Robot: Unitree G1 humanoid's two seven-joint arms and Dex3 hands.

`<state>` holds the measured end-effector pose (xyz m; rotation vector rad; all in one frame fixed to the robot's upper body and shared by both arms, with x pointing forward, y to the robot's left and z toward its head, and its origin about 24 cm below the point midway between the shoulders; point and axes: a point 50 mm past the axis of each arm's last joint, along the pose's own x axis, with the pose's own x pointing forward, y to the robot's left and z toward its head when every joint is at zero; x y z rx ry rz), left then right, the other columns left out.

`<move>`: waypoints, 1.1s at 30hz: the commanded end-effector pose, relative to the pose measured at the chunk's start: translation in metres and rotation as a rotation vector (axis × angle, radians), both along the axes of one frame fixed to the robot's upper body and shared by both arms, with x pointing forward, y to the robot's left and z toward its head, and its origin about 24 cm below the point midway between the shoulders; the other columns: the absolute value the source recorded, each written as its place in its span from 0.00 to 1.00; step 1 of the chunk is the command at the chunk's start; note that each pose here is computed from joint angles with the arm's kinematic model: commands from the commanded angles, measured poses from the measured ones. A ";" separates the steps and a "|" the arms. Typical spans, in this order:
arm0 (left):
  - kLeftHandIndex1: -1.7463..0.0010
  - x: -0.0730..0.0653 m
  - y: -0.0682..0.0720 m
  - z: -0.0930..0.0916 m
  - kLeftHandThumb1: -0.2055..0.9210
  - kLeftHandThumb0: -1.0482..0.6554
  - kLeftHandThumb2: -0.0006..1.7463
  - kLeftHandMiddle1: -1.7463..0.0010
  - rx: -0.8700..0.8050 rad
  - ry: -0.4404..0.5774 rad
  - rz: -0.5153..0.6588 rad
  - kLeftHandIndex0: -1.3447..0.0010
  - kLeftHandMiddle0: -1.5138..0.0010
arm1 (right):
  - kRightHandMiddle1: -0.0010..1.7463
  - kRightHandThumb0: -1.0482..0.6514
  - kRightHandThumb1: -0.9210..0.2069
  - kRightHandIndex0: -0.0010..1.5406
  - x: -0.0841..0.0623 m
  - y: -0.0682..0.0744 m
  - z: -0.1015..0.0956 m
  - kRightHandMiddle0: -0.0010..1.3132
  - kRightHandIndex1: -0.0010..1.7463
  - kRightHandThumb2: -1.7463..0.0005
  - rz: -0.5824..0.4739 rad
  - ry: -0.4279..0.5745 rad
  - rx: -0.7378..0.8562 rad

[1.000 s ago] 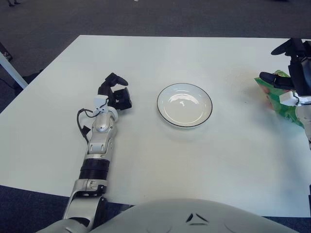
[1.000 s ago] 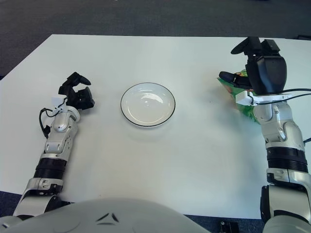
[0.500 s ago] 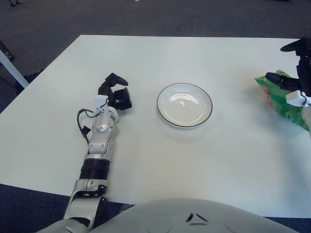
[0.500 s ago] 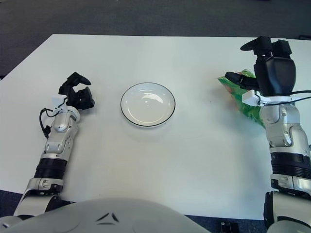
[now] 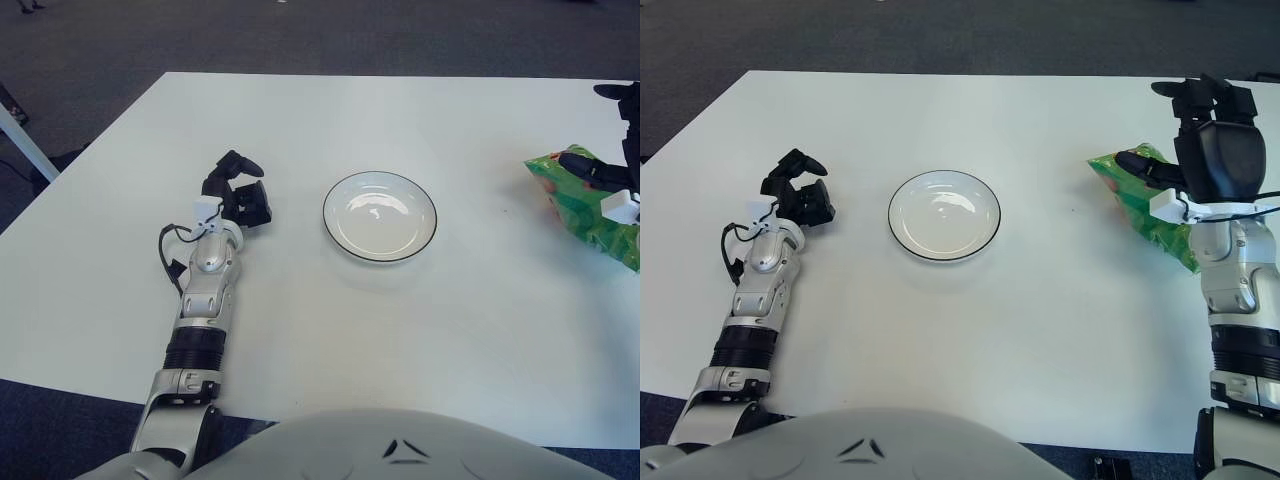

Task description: Put the snack into the plate.

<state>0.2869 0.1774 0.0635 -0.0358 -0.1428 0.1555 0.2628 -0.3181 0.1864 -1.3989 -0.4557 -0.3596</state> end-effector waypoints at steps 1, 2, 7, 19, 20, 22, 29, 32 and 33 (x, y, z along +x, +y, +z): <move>0.00 -0.025 -0.007 -0.047 0.41 0.32 0.80 0.00 -0.058 0.176 0.013 0.51 0.10 | 0.06 0.03 0.00 0.00 -0.004 -0.007 0.005 0.00 0.00 0.53 -0.018 0.046 -0.011; 0.00 -0.025 -0.007 -0.047 0.41 0.32 0.80 0.00 -0.059 0.176 0.013 0.51 0.10 | 0.05 0.03 0.00 0.00 -0.005 -0.008 0.005 0.00 0.00 0.53 -0.024 0.062 -0.009; 0.00 -0.026 -0.006 -0.047 0.41 0.32 0.80 0.00 -0.060 0.173 0.012 0.51 0.10 | 0.04 0.02 0.00 0.00 -0.010 -0.015 0.002 0.00 0.00 0.51 -0.059 0.161 0.000; 0.00 -0.026 -0.005 -0.047 0.42 0.32 0.79 0.00 -0.067 0.182 0.032 0.51 0.09 | 0.04 0.00 0.00 0.00 -0.019 -0.020 -0.001 0.00 0.00 0.46 -0.137 0.431 0.014; 0.00 -0.026 -0.005 -0.047 0.42 0.32 0.79 0.00 -0.066 0.181 0.033 0.51 0.09 | 0.03 0.00 0.00 0.00 -0.019 -0.020 -0.002 0.00 0.00 0.46 -0.145 0.455 0.018; 0.00 -0.027 -0.005 -0.046 0.42 0.32 0.79 0.00 -0.063 0.180 0.036 0.51 0.09 | 0.02 0.00 0.00 0.00 -0.021 -0.020 -0.002 0.00 0.00 0.47 -0.155 0.489 0.022; 0.00 -0.027 -0.005 -0.046 0.41 0.32 0.80 0.00 -0.054 0.182 0.043 0.50 0.09 | 0.00 0.00 0.00 0.00 -0.022 -0.023 -0.003 0.00 0.00 0.48 -0.182 0.544 0.034; 0.00 -0.028 -0.005 -0.045 0.41 0.32 0.80 0.00 -0.053 0.184 0.050 0.50 0.09 | 0.00 0.00 0.00 0.00 -0.022 -0.026 -0.004 0.00 0.00 0.49 -0.205 0.586 0.049; 0.00 -0.028 -0.005 -0.045 0.41 0.32 0.80 0.00 -0.054 0.184 0.052 0.50 0.09 | 0.00 0.00 0.00 0.00 -0.023 -0.027 -0.004 0.00 0.00 0.49 -0.212 0.597 0.052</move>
